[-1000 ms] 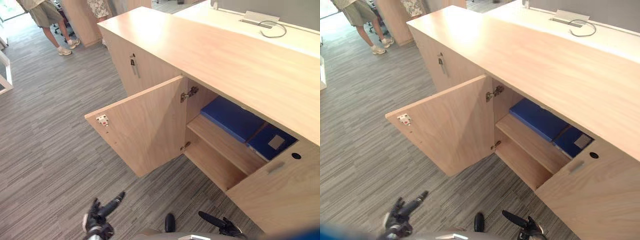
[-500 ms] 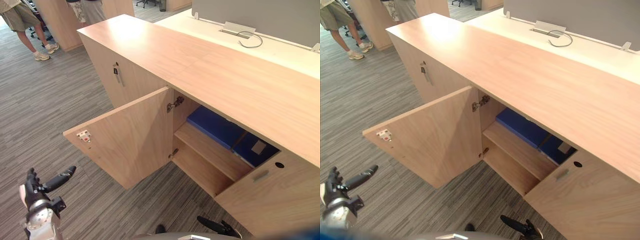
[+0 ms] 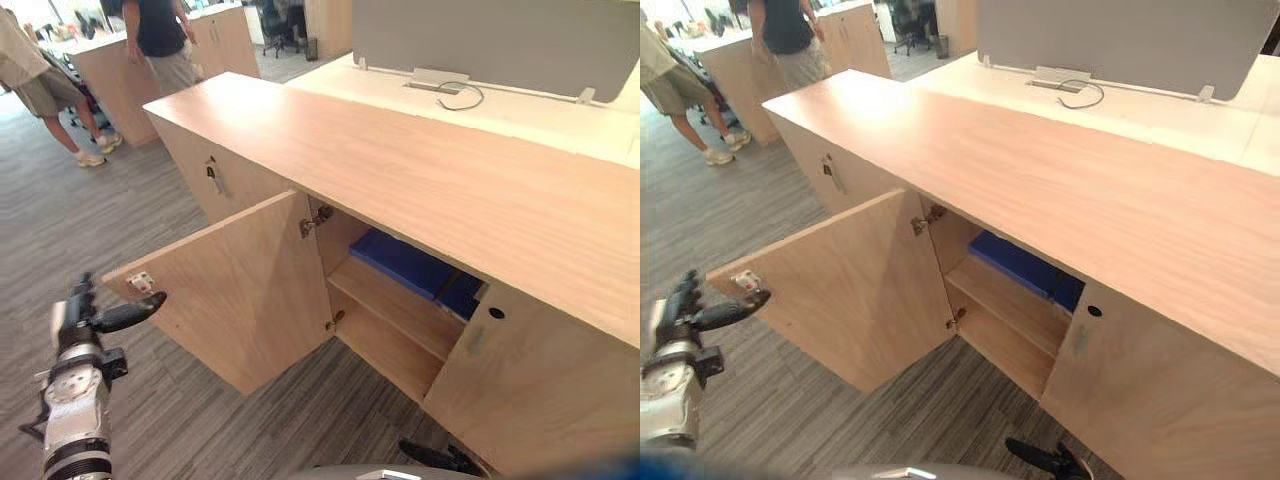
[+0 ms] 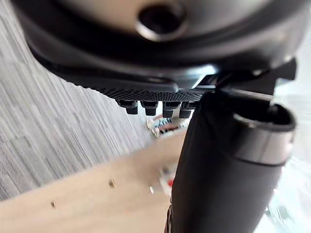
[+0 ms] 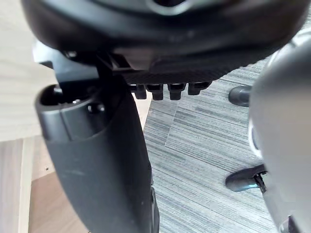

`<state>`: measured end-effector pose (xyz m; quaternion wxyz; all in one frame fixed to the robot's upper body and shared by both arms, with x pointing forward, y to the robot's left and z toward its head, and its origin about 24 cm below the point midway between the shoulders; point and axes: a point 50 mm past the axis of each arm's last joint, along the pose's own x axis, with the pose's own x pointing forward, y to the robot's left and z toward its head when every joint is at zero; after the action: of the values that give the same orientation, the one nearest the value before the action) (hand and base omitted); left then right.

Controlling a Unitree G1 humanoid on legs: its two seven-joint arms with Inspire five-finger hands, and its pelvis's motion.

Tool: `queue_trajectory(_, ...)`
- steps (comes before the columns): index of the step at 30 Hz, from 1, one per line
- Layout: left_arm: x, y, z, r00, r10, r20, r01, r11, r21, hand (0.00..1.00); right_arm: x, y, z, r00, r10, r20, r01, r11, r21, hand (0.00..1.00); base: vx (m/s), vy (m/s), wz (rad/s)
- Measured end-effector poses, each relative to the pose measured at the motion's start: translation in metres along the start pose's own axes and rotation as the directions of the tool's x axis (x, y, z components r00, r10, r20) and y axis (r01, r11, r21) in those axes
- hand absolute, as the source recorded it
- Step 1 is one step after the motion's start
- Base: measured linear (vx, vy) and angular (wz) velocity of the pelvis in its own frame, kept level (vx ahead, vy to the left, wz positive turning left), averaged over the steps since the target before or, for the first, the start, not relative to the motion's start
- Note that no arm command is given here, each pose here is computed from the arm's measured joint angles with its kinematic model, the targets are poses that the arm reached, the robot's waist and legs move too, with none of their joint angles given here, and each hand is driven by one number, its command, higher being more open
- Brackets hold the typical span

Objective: Walk over to the cabinet, pick up the folder, carry it to the office cabinet, place the folder inside the office cabinet, then close the office cabinet door

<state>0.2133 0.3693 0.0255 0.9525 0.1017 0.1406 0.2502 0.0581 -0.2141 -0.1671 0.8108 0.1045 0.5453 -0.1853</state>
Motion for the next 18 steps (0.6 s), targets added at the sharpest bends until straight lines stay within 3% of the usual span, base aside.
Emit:
queue_trajectory(2, 0.003, 0.002, 0.003, 1.0, -0.022, -0.003, 0.022, 1.0, 0.009, 1.0, -0.001, -0.003, -0.001, 1.0, -0.002, 0.002, 0.002, 1.0, -0.001, 1.0, -0.02, -0.046, -0.01)
queue_trajectory(4, 0.009, 0.009, 0.021, 0.993, -0.119, 0.026, 0.114, 0.984, 0.136, 1.0, -0.002, -0.001, -0.007, 1.0, 0.018, -0.015, -0.019, 0.999, -0.028, 1.0, 0.0, 0.0, 0.0)
queue_trajectory(7, 0.011, 0.015, 0.034, 0.982, -0.181, 0.046, 0.167, 0.962, 0.215, 1.0, -0.003, 0.003, -0.012, 0.998, 0.05, -0.03, -0.051, 0.998, -0.041, 1.0, 0.02, 0.04, 0.01)
queue_trajectory(18, 0.013, 0.006, 0.034, 0.925, -0.376, -0.051, 0.373, 0.877, 0.304, 1.0, -0.001, 0.017, -0.008, 0.988, 0.147, -0.045, -0.152, 0.971, -0.187, 1.0, -0.06, 0.053, 0.04)
